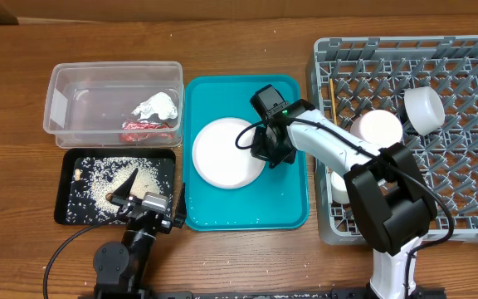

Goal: Sort waste into correct bins and load items into the dishwasher
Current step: 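Grasp the edge of the white plate with the right gripper, then lift the white plate and stand it upright in the dish rack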

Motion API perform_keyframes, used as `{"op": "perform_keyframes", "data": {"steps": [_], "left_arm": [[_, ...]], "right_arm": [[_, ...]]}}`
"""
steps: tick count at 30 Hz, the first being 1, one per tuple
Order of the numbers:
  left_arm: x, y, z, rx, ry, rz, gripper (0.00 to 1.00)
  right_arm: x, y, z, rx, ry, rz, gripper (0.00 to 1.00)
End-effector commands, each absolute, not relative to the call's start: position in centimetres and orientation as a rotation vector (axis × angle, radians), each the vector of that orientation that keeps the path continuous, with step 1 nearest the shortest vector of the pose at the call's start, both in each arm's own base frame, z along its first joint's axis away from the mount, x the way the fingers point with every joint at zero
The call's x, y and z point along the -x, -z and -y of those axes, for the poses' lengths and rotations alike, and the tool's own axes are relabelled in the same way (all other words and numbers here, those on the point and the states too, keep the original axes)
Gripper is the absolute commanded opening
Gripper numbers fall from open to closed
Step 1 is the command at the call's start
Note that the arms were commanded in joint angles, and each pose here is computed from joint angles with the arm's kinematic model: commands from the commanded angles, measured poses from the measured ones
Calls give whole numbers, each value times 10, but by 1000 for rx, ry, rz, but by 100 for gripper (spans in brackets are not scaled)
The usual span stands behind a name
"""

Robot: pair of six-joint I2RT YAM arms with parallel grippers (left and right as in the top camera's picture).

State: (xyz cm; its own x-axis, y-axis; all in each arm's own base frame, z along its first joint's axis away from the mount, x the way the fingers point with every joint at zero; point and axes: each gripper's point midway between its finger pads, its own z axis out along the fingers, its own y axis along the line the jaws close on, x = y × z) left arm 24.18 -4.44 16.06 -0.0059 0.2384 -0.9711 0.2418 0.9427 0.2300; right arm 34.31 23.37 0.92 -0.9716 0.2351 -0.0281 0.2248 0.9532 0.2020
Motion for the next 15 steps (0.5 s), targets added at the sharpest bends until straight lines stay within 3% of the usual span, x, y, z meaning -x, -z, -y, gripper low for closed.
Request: {"op": "perform_keyframes", "data": {"steps": [1,8,15], "left_arm": [[-242,-161,42,-383,-17,-1582,100],[-242,-161,42,-383,-17,-1582,100],[-242,-161,42,-383,-17,-1582,100]], "right_arm": [[-343,-5,-234,-378,-287,-3054,6],[-345,-19,-213,-409,-194,-3033,4],[-372,-149,-124,-538,45,-2642,4]]}}
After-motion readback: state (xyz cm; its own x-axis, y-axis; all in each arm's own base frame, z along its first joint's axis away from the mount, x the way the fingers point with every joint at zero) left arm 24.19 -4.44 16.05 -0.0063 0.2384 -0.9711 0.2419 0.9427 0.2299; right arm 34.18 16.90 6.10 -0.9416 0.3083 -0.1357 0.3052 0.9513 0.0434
